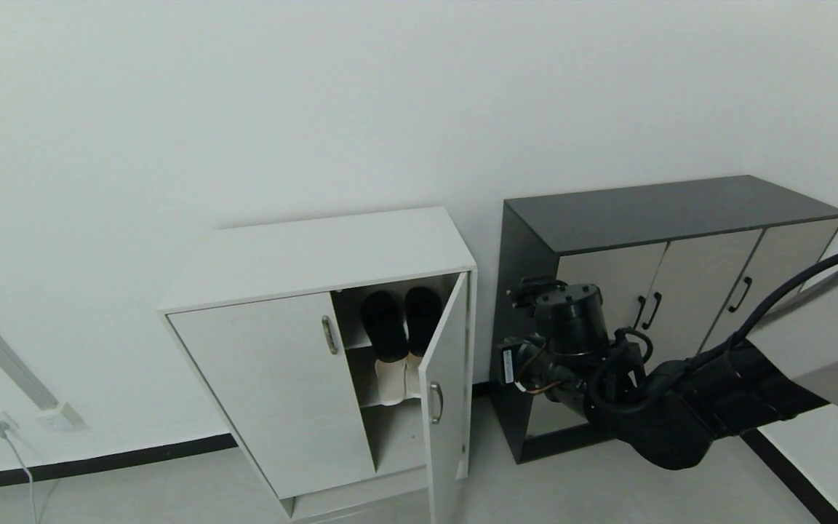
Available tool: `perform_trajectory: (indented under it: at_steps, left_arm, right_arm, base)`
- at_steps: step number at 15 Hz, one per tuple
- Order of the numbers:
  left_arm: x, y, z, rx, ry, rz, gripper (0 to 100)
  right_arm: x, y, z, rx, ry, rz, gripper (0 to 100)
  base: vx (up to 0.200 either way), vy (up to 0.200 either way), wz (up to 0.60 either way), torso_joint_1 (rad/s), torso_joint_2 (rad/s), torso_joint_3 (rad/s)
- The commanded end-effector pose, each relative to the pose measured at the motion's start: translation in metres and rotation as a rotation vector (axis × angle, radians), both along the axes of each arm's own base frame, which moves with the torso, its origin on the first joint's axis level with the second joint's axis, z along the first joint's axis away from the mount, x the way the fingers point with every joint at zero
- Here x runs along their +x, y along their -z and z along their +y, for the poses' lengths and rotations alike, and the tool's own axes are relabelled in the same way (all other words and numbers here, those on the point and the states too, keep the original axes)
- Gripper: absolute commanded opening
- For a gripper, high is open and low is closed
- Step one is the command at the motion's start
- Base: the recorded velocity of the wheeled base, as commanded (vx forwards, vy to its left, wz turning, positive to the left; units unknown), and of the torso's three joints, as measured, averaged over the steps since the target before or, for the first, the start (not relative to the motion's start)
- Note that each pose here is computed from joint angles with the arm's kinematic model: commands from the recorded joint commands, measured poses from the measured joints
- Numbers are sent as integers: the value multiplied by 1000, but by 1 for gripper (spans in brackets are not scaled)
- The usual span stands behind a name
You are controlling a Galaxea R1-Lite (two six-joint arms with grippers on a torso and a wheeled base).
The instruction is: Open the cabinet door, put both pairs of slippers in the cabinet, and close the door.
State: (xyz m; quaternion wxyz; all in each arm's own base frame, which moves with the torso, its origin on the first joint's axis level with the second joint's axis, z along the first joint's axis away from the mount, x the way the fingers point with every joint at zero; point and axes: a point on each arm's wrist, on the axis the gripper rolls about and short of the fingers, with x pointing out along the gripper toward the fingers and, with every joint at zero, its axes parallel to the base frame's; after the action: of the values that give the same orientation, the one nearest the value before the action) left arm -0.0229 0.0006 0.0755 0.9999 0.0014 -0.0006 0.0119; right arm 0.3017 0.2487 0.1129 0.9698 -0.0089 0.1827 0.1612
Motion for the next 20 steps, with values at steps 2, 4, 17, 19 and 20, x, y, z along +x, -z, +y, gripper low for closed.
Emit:
perform_trajectory:
  at_steps: [2,4,17,19,20]
  left_arm:
    - [0,0,0,0,-1,1,0]
    - [0,0,0,-1,-2,1,0]
    - [0,0,0,-1,-1,1,0]
    - [0,0,0,-1,1,3,0]
    - [0,0,0,-1,-1,3,0]
  right_arm:
    - [-1,0,2,-1,-7,0,0]
    - [-2,2,1,-6,-7,5,0]
    - [-27,8,-31,-59,0,12,0]
    - [-40,16,-41,-73,-1,31,0]
    - [-44,19,-44,-77,-4,31,0]
  base:
    - [0,0,600,-7,5,2]
    - [0,0,600,10,10,-2]
    - [0,0,46,0,0,0]
    - [200,0,0,0,-2,2]
    - [200,0,0,-22,-2,2]
